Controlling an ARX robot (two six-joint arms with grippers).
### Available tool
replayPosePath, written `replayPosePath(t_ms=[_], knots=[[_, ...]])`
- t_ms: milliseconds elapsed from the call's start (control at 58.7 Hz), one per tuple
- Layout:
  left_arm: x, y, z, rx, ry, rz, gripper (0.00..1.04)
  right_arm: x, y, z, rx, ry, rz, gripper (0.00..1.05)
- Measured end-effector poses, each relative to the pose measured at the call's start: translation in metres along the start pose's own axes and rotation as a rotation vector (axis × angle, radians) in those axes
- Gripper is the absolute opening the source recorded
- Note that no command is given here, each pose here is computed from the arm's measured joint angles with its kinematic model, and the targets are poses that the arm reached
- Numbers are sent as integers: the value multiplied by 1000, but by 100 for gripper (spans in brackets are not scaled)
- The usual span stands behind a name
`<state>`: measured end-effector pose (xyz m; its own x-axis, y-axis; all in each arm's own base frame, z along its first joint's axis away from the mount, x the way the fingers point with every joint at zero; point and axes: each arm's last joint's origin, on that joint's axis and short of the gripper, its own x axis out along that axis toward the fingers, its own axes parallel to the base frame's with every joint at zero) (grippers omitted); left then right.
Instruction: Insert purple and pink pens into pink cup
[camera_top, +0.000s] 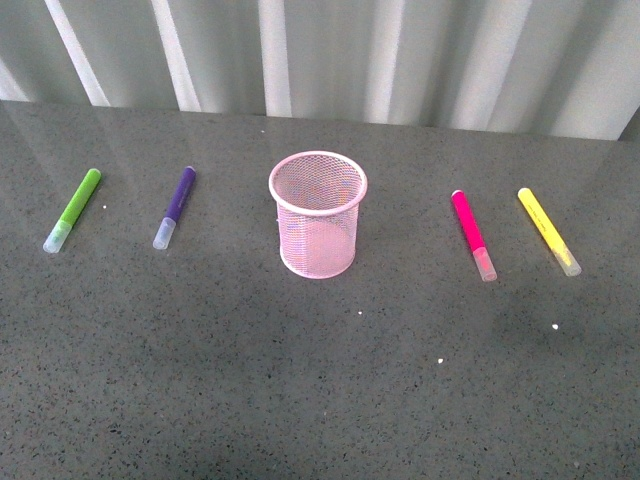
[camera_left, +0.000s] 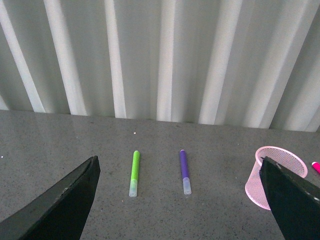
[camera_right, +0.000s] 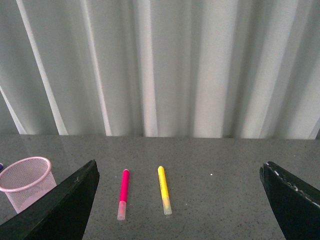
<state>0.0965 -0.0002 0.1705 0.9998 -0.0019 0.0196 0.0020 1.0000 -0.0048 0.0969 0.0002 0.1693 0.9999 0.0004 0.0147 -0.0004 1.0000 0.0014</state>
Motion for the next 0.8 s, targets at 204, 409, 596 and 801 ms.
replayPosePath(t_ms=[204,409,596,801], knots=[[0,0,0,0,0,0,98,0,0,0,0,0,0,98],[0,0,0,0,0,0,98,0,0,0,0,0,0,98],[0,0,0,0,0,0,98,0,0,0,0,0,0,98],[0,0,-1,-19,19,20,98,0,0,0,0,0,0,98]])
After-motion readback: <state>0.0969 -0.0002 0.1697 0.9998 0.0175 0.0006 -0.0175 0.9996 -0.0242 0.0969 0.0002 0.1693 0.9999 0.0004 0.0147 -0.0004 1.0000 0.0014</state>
